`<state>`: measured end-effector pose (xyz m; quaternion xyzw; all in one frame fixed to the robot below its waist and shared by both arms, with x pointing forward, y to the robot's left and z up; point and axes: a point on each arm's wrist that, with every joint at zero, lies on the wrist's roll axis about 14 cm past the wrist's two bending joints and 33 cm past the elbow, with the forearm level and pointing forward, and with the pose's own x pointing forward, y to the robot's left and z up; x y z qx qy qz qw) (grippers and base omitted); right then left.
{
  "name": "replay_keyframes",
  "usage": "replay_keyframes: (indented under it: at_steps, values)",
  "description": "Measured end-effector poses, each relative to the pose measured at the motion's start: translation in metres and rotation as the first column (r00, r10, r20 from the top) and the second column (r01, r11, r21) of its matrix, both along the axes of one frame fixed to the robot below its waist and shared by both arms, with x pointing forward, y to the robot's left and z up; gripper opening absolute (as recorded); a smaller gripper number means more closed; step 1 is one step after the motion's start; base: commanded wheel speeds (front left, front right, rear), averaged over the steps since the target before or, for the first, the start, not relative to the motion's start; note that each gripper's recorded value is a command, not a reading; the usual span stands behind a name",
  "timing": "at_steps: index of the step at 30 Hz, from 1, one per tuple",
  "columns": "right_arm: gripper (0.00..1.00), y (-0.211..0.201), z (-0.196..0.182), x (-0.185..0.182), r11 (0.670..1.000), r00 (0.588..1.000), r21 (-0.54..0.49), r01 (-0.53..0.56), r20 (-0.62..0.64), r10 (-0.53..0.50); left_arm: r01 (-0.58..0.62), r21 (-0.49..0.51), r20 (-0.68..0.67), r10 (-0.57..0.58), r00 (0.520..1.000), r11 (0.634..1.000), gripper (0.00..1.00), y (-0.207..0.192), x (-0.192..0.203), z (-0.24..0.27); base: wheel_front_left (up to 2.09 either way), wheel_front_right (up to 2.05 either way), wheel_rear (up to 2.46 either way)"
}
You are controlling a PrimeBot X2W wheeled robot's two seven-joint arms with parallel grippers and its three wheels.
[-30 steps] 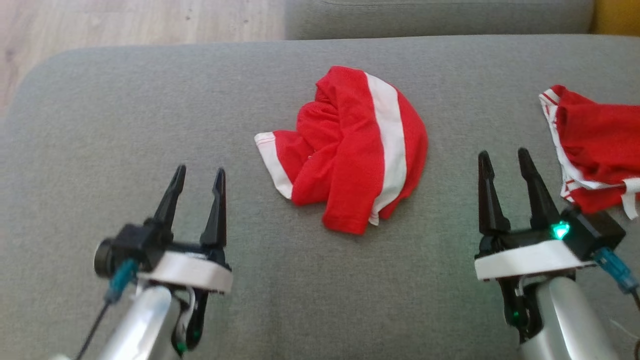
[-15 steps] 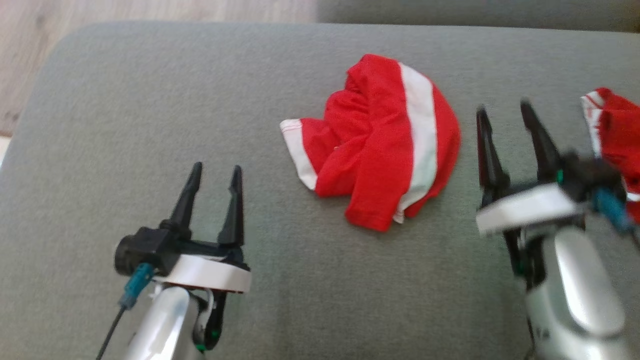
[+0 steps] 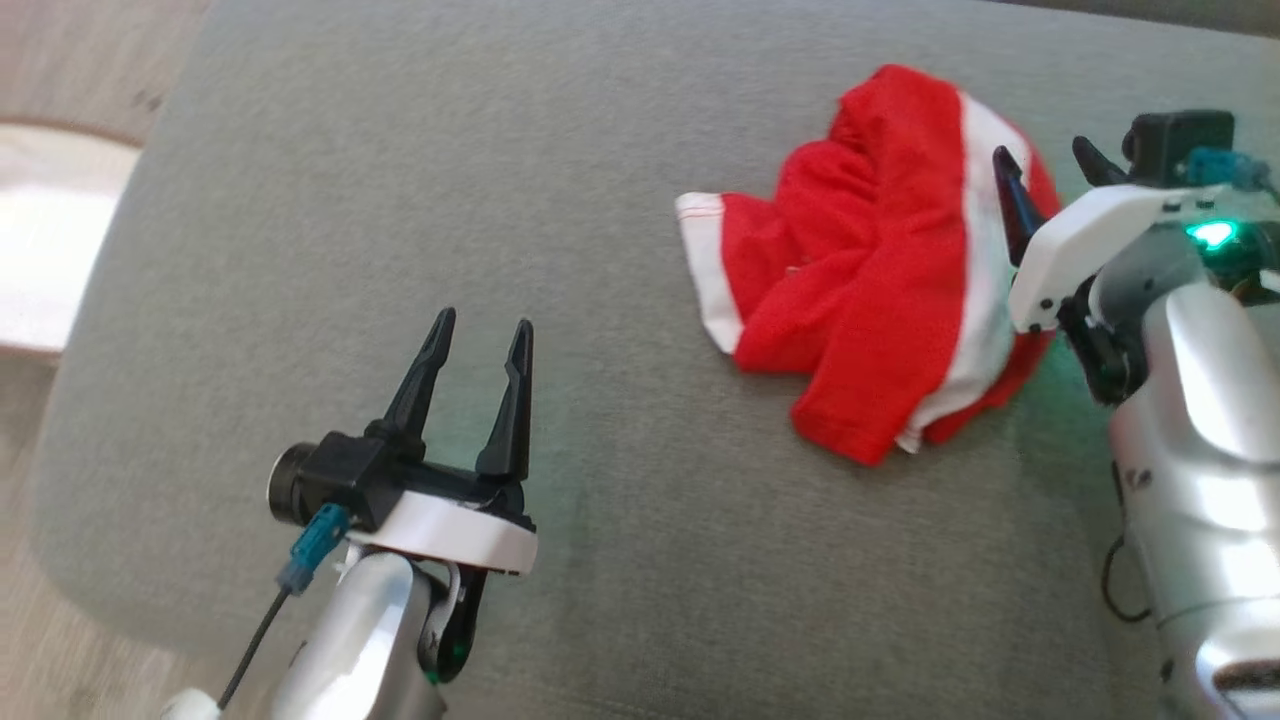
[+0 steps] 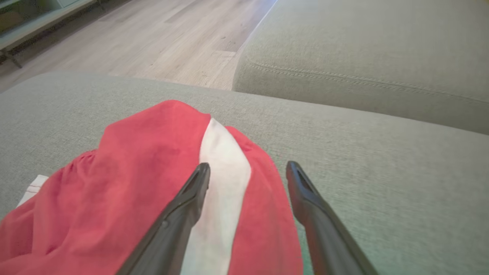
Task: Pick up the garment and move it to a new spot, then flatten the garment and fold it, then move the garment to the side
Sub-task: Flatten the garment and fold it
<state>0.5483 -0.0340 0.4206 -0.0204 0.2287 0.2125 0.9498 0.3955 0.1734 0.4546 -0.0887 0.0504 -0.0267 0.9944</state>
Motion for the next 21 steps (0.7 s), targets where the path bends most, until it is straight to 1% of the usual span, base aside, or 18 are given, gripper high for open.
replay_keyframes:
  at_steps: [5, 7, 8, 9, 11, 14, 18, 21]
  values:
    - [1.0, 0.019, -0.023, 0.007, 0.999, 0.994, -0.006, -0.048, -0.098, 0.048, -0.04, -0.002, -0.02, 0.04, 0.999, 0.999, 1.0, 0.013, -0.005, -0.005, 0.0, 0.0, 0.0]
    - [1.0, 0.021, -0.034, 0.008, 0.997, 0.989, -0.028, -0.067, -0.132, 0.063, -0.045, -0.006, -0.032, 0.044, 0.999, 0.999, 1.0, 0.014, -0.006, -0.009, 0.0, 0.0, 0.0]
    - [0.82, 0.022, -0.039, 0.007, 0.997, 0.986, -0.035, -0.075, -0.153, 0.069, -0.046, -0.01, -0.036, 0.046, 0.998, 0.999, 1.0, 0.014, -0.006, -0.01, 0.0, 0.0, 0.0]
    - [0.0, 0.024, -0.045, 0.004, 0.996, 0.981, -0.038, -0.085, -0.177, 0.077, -0.045, -0.011, -0.039, 0.045, 0.998, 0.999, 1.0, 0.013, -0.007, -0.011, 0.0, 0.0, 0.0]
    - [0.0, 0.028, -0.05, 0.002, 0.993, 0.978, -0.046, -0.111, -0.181, 0.101, -0.048, -0.015, -0.046, 0.047, 0.998, 0.999, 1.0, 0.012, -0.006, -0.013, 0.0, 0.0, 0.0]
    - [0.0, 0.028, -0.037, 0.014, 0.995, 0.989, -0.016, -0.096, -0.117, 0.093, -0.044, -0.014, -0.041, 0.044, 0.998, 0.999, 1.0, 0.011, -0.003, -0.011, 0.0, 0.0, 0.0]
    - [0.0, 0.014, 0.008, 0.048, 0.998, 0.996, -0.012, -0.068, 0.057, 0.068, -0.033, -0.021, -0.025, 0.033, 0.999, 0.999, 1.0, 0.007, 0.001, -0.007, 0.0, 0.0, 0.0]
    - [0.0, 0.001, 0.057, 0.074, 0.999, 0.976, -0.018, -0.046, 0.211, 0.049, -0.027, -0.029, -0.008, 0.027, 1.0, 0.999, 1.0, 0.004, 0.004, -0.002, 0.0, 0.0, 0.0]
